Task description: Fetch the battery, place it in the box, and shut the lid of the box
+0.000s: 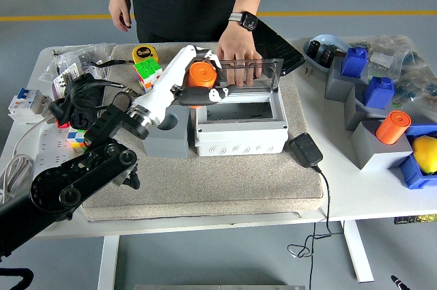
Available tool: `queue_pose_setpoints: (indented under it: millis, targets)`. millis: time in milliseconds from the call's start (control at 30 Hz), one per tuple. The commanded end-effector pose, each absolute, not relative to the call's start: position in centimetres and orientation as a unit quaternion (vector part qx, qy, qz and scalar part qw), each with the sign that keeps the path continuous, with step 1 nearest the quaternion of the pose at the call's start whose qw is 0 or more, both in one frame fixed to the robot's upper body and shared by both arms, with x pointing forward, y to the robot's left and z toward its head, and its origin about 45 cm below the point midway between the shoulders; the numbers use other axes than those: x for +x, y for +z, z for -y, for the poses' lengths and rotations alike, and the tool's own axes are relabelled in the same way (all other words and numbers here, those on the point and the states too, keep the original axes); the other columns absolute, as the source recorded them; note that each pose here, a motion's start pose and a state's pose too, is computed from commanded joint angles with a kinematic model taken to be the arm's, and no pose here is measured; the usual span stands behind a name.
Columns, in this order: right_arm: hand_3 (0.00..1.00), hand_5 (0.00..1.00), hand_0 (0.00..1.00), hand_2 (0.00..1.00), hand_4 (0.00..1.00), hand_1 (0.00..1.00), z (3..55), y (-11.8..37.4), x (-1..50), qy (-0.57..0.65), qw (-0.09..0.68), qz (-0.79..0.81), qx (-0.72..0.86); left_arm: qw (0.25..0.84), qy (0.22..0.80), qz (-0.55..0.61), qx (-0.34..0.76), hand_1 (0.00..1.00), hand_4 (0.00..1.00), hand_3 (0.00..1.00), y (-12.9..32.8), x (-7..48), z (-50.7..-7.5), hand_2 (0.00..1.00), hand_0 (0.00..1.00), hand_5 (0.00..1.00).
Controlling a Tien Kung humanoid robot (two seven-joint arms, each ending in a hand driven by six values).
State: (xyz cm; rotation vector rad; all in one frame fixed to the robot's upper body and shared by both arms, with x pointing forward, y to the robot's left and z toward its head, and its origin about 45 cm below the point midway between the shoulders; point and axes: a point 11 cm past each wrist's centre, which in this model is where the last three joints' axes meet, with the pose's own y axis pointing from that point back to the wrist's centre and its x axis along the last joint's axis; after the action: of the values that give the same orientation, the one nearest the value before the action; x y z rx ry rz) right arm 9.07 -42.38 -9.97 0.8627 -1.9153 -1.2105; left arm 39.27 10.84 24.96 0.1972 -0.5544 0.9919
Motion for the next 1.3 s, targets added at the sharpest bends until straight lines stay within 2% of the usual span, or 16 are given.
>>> queue_pose_setpoints:
  millis: [67,100,200,333,467,500,667,700,867,900,1067,1100,1267,1300]
  targets:
    - [0.591,0.493,0.705,0.684,0.978,0.686,42.4,-10.0,9.1,-0.467,0.352,0.74,0.333,0.841,0.438,0.297,0.113,0.075,0.134,0.159,25.4,39.1,-8.9,0.101,0.119,0.002]
    - [0.59,0.492,0.704,0.685,0.979,0.685,42.4,-10.0,9.1,-0.467,0.352,0.74,0.334,0.841,0.427,0.31,0.118,0.089,0.177,0.168,25.5,39.0,-8.3,0.117,0.125,0.002]
    - [0.59,0.492,0.704,0.685,0.979,0.685,42.4,-9.9,9.1,-0.466,0.353,0.74,0.334,0.843,0.385,0.346,0.145,0.089,0.177,0.168,25.6,38.8,-5.6,0.117,0.125,0.002]
    - [0.591,0.492,0.706,0.684,0.979,0.686,42.6,-9.9,9.2,-0.464,0.354,0.74,0.333,0.841,0.353,0.371,0.174,0.095,0.213,0.17,25.5,39.0,-3.3,0.12,0.136,0.002]
    - [0.591,0.492,0.706,0.684,0.979,0.686,42.7,-9.8,9.2,-0.463,0.355,0.741,0.333,0.838,0.341,0.373,0.205,0.095,0.213,0.17,24.9,39.9,-2.3,0.12,0.136,0.002]
    - [0.592,0.491,0.705,0.684,0.979,0.686,42.7,-9.8,9.3,-0.462,0.355,0.741,0.333,0.837,0.341,0.371,0.214,0.104,0.315,0.179,24.7,40.2,-2.2,0.12,0.14,0.002]
    - [0.592,0.491,0.705,0.684,0.979,0.686,42.8,-9.8,9.2,-0.462,0.358,0.74,0.334,0.831,0.347,0.358,0.247,0.104,0.315,0.179,23.8,41.5,-2.3,0.12,0.14,0.002]
    - [0.591,0.491,0.706,0.684,0.979,0.685,42.8,-9.8,9.1,-0.462,0.359,0.739,0.334,0.828,0.351,0.355,0.256,0.107,0.482,0.2,23.5,41.8,-2.8,0.123,0.143,0.002]
    - [0.591,0.491,0.706,0.684,0.979,0.685,42.8,-9.8,9.1,-0.46,0.362,0.738,0.335,0.819,0.357,0.341,0.293,0.107,0.482,0.2,22.3,42.9,-4.1,0.123,0.143,0.002]
    - [0.591,0.491,0.705,0.684,0.979,0.685,42.8,-9.8,9.2,-0.459,0.362,0.739,0.336,0.817,0.358,0.338,0.3,0.129,0.782,0.275,21.9,43.0,-4.4,0.156,0.15,0.002]
    - [0.591,0.491,0.705,0.684,0.979,0.685,42.9,-9.7,9.5,-0.456,0.362,0.74,0.337,0.814,0.361,0.332,0.312,0.129,0.782,0.275,21.3,43.3,-5.0,0.156,0.15,0.002]
    - [0.59,0.491,0.707,0.683,0.979,0.685,42.9,-9.7,9.5,-0.456,0.362,0.74,0.337,0.813,0.361,0.331,0.313,0.204,0.961,0.367,21.2,43.3,-5.0,0.231,0.206,0.023]
    - [0.59,0.491,0.707,0.683,0.979,0.685,43.0,-9.7,9.3,-0.456,0.364,0.74,0.337,0.81,0.366,0.336,0.312,0.204,0.961,0.367,21.2,43.6,-5.3,0.231,0.206,0.023]
    - [0.589,0.491,0.707,0.683,0.978,0.685,43.0,-9.7,9.3,-0.456,0.364,0.739,0.337,0.809,0.366,0.338,0.312,0.23,0.986,0.392,21.2,43.7,-5.4,0.252,0.234,0.036]
